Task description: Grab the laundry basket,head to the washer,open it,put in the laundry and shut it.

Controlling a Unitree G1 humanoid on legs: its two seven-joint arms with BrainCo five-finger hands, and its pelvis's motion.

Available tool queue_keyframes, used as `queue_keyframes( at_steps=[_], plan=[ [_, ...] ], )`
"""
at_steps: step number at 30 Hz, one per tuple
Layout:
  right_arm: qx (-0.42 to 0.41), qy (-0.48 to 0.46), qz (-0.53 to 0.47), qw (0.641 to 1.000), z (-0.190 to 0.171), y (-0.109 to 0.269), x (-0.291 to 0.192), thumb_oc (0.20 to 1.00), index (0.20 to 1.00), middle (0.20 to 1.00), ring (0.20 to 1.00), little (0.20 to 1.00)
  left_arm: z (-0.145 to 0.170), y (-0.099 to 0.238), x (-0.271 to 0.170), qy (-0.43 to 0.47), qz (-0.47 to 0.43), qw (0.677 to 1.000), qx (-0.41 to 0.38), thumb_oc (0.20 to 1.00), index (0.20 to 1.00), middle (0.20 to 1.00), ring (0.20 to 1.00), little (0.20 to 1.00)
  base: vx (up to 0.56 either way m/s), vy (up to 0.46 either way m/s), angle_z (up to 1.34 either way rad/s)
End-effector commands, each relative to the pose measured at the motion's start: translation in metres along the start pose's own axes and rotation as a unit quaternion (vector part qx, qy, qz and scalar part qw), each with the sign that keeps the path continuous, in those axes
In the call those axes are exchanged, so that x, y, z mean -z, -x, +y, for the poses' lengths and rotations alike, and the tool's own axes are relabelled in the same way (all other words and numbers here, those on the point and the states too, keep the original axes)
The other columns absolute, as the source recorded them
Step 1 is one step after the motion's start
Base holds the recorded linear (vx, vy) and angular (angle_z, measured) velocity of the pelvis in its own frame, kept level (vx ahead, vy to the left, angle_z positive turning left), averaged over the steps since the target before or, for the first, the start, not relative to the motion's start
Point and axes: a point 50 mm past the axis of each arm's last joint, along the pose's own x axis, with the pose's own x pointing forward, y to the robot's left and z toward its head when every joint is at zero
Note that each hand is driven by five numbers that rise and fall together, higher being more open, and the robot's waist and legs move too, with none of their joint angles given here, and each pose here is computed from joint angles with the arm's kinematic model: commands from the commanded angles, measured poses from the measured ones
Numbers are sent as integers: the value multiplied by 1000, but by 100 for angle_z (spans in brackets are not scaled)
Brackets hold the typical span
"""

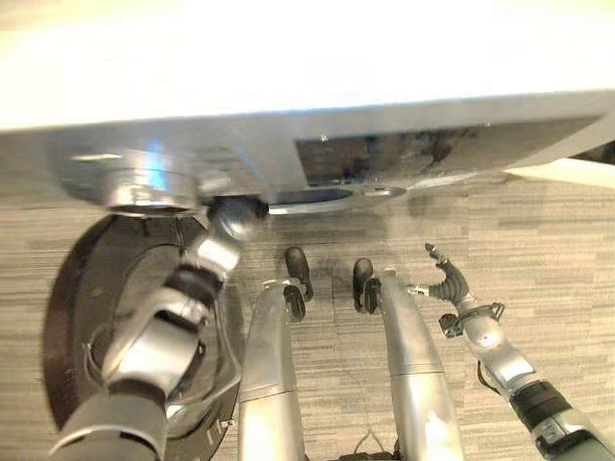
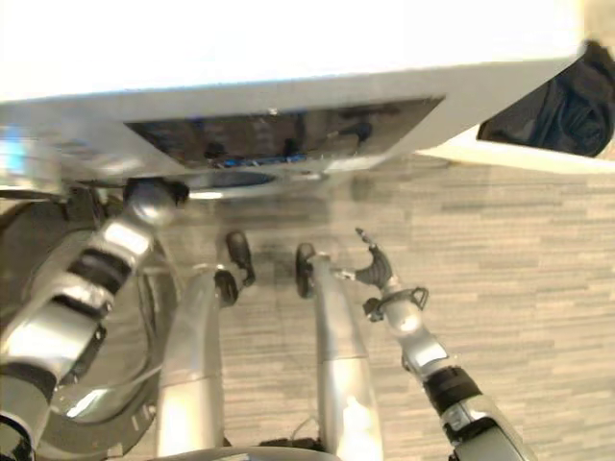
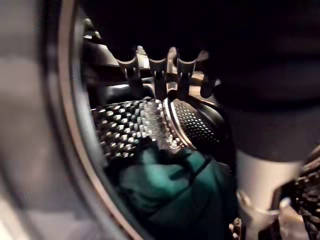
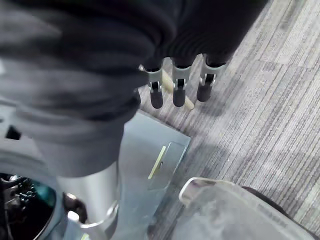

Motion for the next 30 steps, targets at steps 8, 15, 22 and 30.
queue_keyframes(
  at_steps=[8, 15, 22, 30],
  plan=[
    [5, -4, 163, 987, 0, 39, 71, 1000, 1000, 1000, 1000, 1000, -45, 102, 95, 63, 133, 978, 148, 1000, 1000, 1000, 1000, 1000, 78, 1, 18],
    [-1, -18, 266, 964, 8, 72, 114, 1000, 1000, 1000, 1000, 1000, -63, 169, 142, 61, 241, 944, 216, 1000, 1000, 1000, 1000, 1000, 147, -11, 11],
    [-9, -35, 348, 937, 17, 100, 142, 1000, 1000, 1000, 1000, 1000, -70, 215, 168, 67, 322, 913, 241, 1000, 1000, 1000, 1000, 1000, 114, -4, -32],
    [-23, -37, 393, 918, 24, 118, 157, 1000, 1000, 1000, 1000, 1000, -89, 239, 175, 66, 358, 888, 281, 1000, 1000, 1000, 1000, 1000, 34, 57, -66]
  ],
)
